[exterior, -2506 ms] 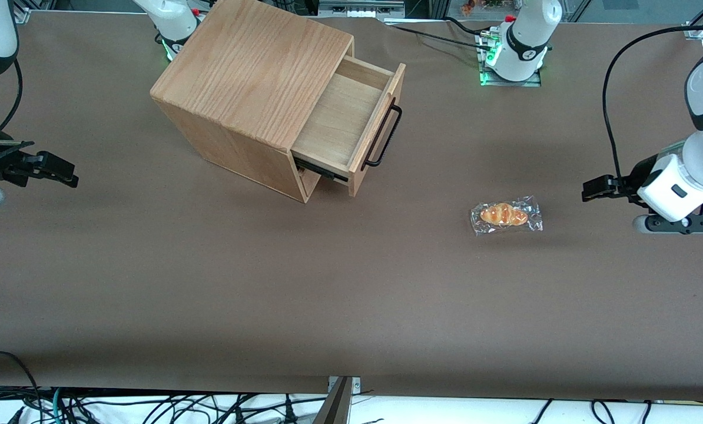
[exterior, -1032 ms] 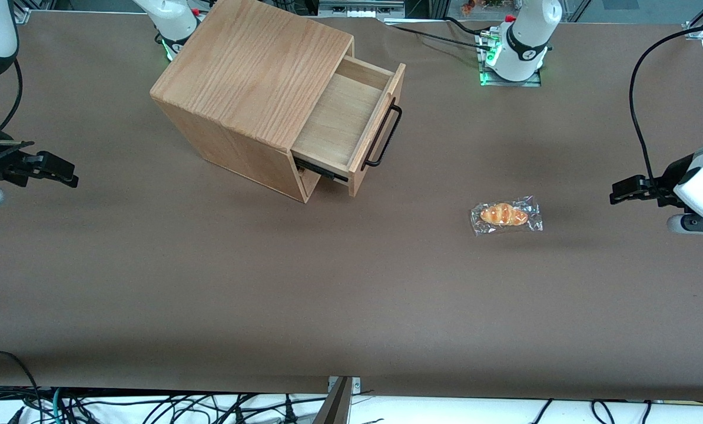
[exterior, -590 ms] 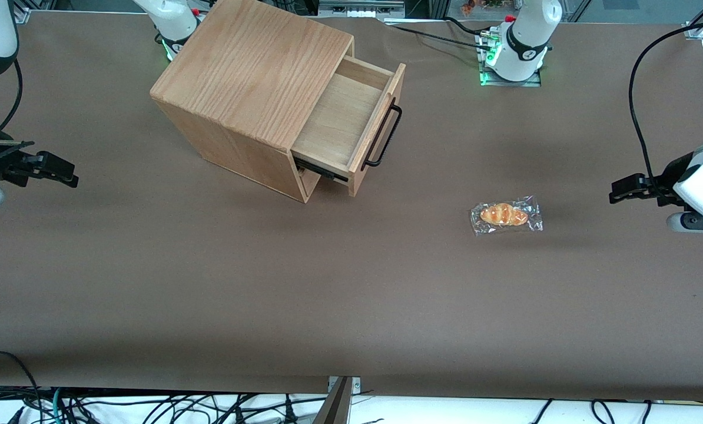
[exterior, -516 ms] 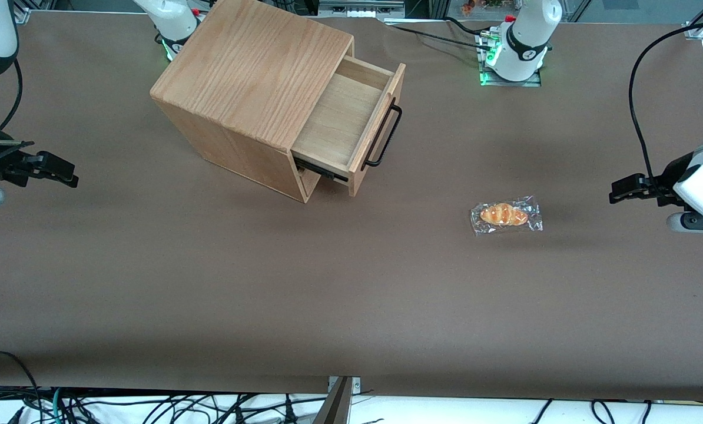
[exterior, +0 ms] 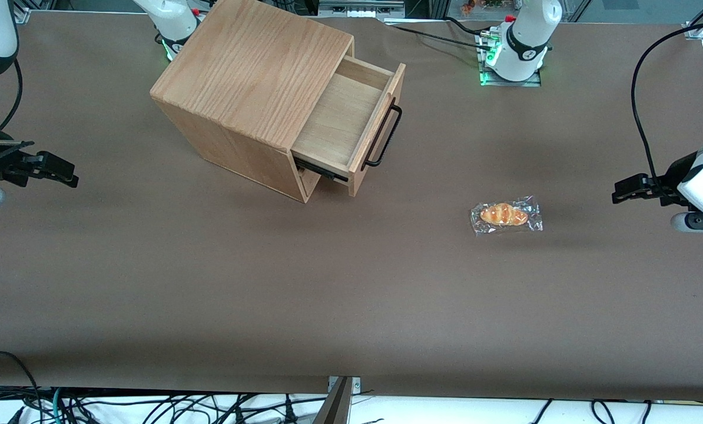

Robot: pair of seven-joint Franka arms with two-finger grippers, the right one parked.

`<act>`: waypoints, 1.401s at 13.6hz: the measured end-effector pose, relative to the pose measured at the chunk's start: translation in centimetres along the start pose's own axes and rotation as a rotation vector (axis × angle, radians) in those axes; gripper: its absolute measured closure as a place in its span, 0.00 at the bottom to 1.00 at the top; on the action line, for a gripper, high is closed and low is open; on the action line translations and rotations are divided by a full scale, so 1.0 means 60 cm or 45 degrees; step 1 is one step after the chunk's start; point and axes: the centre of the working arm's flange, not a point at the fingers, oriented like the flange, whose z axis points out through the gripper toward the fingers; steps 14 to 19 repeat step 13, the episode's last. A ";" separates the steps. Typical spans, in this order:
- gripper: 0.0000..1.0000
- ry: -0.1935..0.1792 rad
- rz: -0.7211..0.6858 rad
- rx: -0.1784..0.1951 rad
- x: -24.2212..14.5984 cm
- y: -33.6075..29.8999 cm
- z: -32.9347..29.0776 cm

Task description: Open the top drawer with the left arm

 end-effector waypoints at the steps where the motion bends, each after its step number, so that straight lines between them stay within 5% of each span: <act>1: 0.00 0.000 0.000 0.000 0.000 0.000 0.000; 10: 0.00 -0.058 -0.005 -0.004 -0.009 -0.004 0.005; 19: 0.00 -0.054 -0.005 -0.004 -0.012 -0.003 -0.014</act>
